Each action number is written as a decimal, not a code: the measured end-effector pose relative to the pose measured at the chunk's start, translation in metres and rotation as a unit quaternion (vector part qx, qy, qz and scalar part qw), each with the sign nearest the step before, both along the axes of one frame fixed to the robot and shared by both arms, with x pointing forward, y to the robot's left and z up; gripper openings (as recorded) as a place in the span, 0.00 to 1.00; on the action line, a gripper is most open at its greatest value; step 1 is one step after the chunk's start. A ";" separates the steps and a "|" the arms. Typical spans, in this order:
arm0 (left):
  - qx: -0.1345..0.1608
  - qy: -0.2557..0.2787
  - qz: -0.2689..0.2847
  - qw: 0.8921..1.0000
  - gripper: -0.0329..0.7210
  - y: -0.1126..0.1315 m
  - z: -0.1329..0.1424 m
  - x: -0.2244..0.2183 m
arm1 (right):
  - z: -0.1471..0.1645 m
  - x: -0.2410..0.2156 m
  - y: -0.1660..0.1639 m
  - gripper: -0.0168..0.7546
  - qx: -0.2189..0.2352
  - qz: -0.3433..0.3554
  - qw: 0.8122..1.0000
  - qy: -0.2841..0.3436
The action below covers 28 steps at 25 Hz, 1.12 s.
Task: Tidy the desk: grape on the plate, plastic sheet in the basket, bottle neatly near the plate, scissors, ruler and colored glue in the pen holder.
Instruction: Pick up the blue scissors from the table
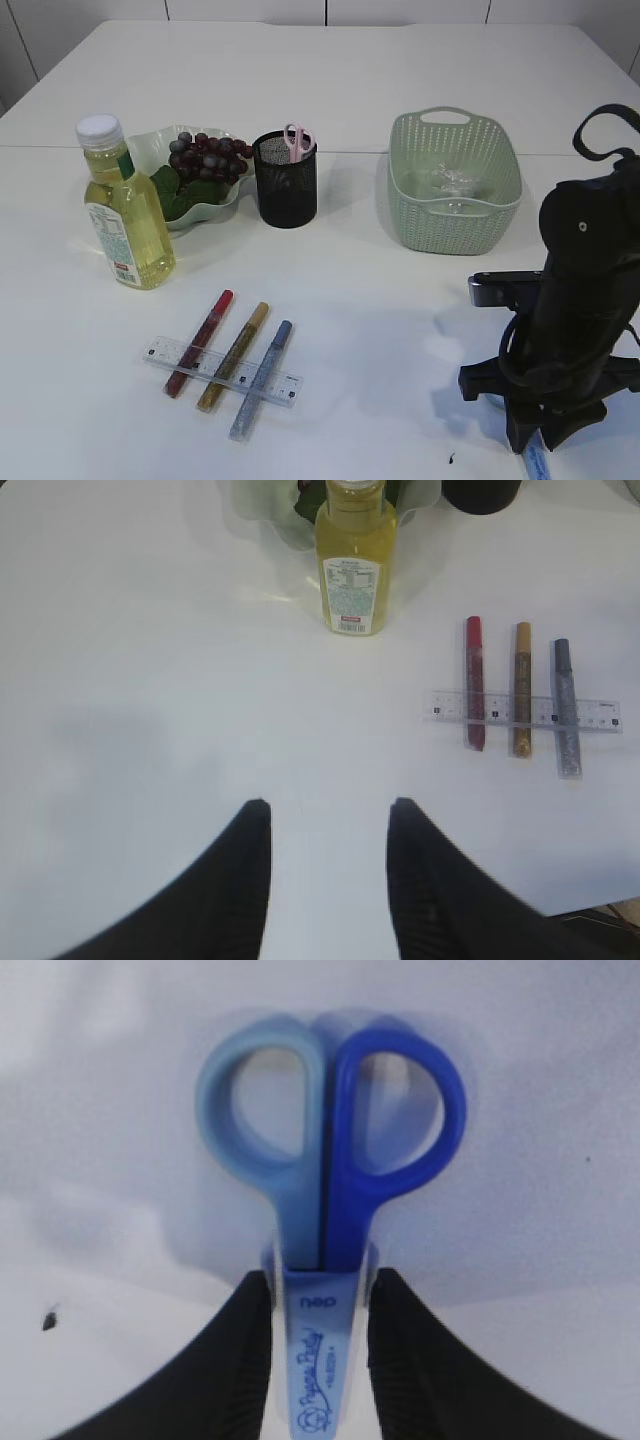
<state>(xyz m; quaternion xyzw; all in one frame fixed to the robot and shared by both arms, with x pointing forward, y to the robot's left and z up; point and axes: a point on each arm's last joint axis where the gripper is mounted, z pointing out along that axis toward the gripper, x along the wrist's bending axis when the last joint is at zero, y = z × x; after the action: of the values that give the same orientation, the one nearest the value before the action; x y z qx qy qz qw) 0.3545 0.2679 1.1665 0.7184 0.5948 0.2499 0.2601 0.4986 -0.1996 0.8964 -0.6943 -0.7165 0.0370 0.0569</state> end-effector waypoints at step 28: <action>0.000 0.000 0.000 1.000 0.43 0.000 0.000 0.000 | -0.004 0.003 -0.001 0.38 -0.010 -0.012 1.000 -0.006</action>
<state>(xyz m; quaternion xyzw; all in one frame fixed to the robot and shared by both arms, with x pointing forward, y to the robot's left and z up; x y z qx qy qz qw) 0.3545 0.2679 1.1665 0.7184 0.5948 0.2499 0.2601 0.5012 -0.2005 0.8922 -0.7038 -0.7078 0.0392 0.0464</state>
